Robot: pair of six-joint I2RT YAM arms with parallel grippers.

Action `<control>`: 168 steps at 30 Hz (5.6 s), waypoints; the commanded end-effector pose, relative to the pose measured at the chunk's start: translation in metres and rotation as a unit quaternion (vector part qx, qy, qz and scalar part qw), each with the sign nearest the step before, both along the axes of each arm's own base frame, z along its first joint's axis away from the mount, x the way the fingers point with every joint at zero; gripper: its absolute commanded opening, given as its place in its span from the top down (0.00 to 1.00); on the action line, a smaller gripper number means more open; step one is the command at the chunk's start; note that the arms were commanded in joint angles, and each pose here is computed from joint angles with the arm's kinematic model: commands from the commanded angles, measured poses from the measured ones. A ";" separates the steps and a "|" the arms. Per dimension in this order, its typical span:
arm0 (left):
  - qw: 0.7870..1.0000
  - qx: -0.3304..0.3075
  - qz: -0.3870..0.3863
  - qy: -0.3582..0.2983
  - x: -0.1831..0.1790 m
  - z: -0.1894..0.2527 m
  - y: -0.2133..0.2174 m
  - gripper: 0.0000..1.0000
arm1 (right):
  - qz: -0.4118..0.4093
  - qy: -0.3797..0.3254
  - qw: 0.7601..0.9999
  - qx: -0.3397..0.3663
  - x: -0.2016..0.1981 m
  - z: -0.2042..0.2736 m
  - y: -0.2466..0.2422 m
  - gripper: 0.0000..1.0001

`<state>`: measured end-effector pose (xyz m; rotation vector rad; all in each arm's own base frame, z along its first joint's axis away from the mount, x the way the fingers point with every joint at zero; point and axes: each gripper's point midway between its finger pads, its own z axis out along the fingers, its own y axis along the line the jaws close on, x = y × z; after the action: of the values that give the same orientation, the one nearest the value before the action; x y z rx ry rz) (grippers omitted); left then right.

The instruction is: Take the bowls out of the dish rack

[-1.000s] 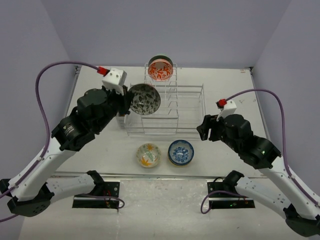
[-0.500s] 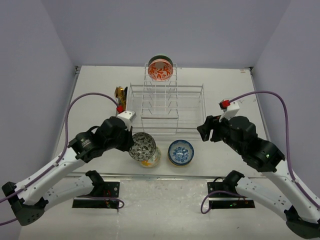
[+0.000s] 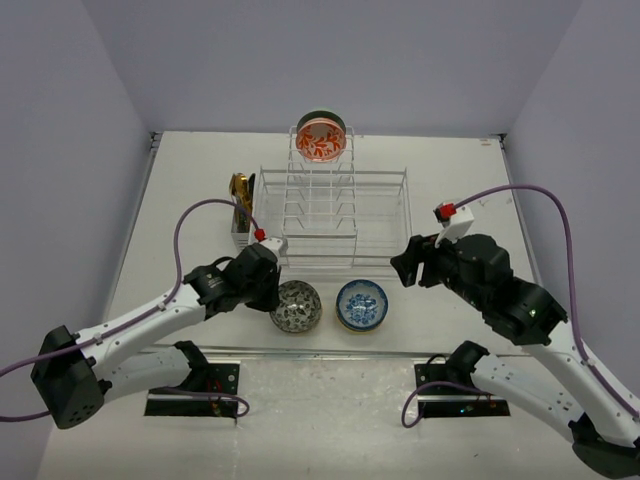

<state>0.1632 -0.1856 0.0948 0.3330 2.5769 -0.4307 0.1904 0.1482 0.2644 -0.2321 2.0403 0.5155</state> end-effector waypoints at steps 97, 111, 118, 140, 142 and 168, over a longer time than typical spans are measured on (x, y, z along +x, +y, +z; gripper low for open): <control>0.964 -0.035 0.021 -0.262 0.075 0.210 -0.006 0.00 | 0.017 -0.022 1.000 0.012 0.002 0.013 0.006 0.32; 0.863 0.111 0.023 -0.493 0.217 0.340 -0.061 0.02 | -0.012 -0.031 0.999 -0.001 0.008 0.017 -0.004 0.32; 0.862 0.166 -0.017 -0.479 0.284 0.320 -0.081 0.10 | -0.015 -0.031 0.999 0.001 0.008 0.017 -0.005 0.32; 0.879 0.187 -0.052 -0.434 0.337 0.249 -0.088 0.48 | -0.006 -0.019 1.000 -0.014 0.012 0.010 0.002 0.32; 0.879 0.189 -0.057 -0.433 0.337 0.247 -0.089 0.51 | -0.006 -0.019 1.000 -0.014 0.012 0.010 0.001 0.32; 0.875 0.200 -0.095 -0.431 0.320 0.242 -0.083 1.00 | -0.003 -0.023 1.000 -0.009 0.010 0.012 0.002 0.32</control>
<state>0.4956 -0.2523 0.3253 0.6763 1.7703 0.2734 0.1985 0.1496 0.2557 -0.2441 2.0630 0.4659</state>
